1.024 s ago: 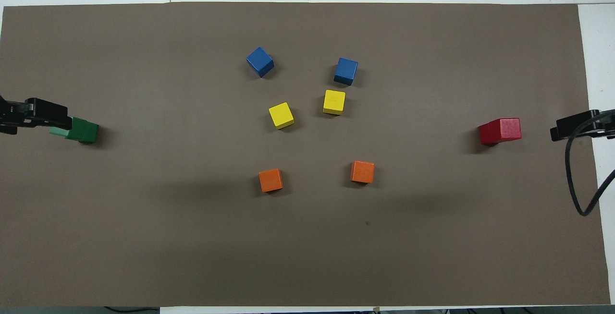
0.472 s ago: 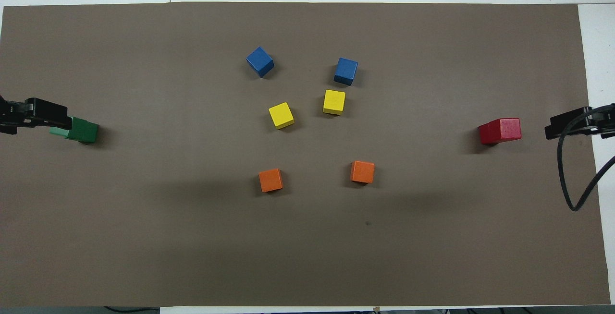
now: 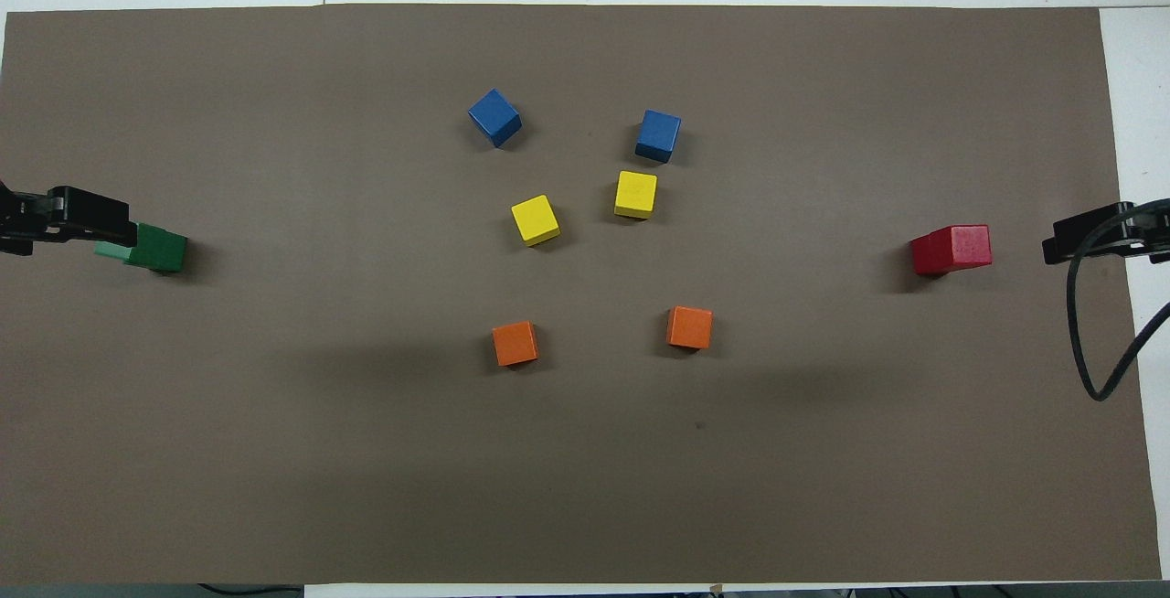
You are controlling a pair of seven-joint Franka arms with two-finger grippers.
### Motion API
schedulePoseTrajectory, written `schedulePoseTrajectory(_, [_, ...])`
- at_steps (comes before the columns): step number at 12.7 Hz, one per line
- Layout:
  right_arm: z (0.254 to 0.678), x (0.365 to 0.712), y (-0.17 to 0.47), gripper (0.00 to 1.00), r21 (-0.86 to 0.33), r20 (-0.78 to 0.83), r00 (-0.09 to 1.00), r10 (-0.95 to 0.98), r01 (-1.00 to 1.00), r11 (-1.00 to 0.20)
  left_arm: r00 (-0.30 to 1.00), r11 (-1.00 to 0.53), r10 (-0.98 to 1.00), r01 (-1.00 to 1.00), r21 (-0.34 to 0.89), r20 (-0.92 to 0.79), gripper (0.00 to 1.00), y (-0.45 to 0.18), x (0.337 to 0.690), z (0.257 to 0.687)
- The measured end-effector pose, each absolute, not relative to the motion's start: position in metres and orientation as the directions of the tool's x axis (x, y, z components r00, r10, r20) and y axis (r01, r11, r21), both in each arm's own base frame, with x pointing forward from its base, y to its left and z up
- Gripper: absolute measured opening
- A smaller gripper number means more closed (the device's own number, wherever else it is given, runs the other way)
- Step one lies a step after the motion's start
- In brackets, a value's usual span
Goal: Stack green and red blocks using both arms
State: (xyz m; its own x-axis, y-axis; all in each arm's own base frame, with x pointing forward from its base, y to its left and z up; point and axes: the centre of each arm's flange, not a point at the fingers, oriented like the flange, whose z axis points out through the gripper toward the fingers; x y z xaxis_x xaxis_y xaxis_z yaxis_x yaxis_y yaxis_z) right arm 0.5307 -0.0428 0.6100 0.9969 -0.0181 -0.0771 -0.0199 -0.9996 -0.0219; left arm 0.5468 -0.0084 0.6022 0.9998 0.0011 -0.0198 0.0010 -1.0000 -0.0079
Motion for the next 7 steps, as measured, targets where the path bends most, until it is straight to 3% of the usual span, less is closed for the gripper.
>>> schedulePoseTrajectory(7, [0.6139, 0.5365, -0.0509, 1.00, 0.015, -0.030, 0.999, -0.040, -0.039, -0.999, 1.000, -1.000, 0.001, 0.001, -0.008, -0.019, 1.00, -0.0082, 0.5467, 0.6024])
